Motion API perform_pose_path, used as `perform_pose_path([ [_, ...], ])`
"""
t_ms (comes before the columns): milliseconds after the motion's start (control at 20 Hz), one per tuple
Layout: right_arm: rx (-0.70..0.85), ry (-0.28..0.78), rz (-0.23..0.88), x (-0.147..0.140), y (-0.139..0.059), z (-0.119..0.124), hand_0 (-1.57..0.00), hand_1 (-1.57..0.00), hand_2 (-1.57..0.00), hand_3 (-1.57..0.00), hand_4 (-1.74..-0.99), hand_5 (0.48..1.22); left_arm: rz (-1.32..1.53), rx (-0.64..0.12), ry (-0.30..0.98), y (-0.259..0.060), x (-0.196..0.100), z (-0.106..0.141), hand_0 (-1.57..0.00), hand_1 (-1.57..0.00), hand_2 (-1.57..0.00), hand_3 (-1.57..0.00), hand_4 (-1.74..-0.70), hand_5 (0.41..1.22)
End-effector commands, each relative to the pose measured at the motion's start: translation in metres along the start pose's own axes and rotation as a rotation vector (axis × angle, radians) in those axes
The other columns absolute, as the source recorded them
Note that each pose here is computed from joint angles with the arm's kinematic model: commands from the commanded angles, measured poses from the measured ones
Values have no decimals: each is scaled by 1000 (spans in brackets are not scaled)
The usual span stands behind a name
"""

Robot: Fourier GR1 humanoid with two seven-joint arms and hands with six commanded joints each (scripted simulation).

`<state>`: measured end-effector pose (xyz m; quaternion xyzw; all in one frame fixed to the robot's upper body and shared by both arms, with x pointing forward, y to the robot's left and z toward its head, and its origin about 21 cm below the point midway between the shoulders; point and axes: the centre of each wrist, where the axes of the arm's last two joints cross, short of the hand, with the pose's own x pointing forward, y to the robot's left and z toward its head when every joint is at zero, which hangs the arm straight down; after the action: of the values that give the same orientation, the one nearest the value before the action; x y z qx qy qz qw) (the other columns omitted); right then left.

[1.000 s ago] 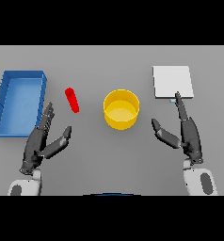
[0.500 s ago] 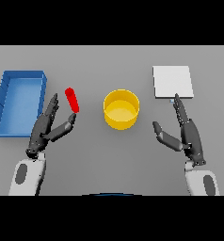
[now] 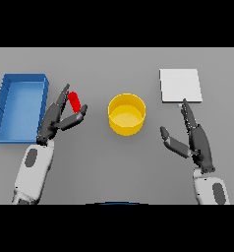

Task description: Pick up the red beaker and tilt it to pour out 1 green nut into yellow bowl. Pick up the yellow bowl and place it on the metallic measuring scale.

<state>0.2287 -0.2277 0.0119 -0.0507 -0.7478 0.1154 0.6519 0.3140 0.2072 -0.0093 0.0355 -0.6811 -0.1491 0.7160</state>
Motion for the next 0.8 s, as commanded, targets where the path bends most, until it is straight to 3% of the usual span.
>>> perform_pose_path([
  [0, -6, 0, 8, -1, 0, -1, 1, 1, 1, 1, -1227, 630, -6, -3, 2, -5, 1, -6, 1, 1, 1, 1, -1197, 657],
  [350, -22, -8, 14, 1, -3, 0, 1, 1, 1, 1, -1241, 641, -18, 12, 11, -12, -1, -30, 1, 1, 1, 1, -1215, 678],
  [600, -22, -9, 3, 4, -7, -2, 1, 1, 1, 1, -1246, 646, 82, 41, -26, -20, -11, -41, 1, 1, -6, 1, -1303, 719],
  [650, -21, -4, 0, 3, -6, -1, 1, 1, 1, 1, -1244, 644, 95, 47, -14, -21, -11, -44, -4, -7, -54, -37, -1328, 738],
  [750, -19, 2, 5, 2, -5, 0, 1, 1, 1, 1, -1240, 645, 119, 64, -31, -24, -13, -47, -207, -230, -287, -254, -1401, 787],
])
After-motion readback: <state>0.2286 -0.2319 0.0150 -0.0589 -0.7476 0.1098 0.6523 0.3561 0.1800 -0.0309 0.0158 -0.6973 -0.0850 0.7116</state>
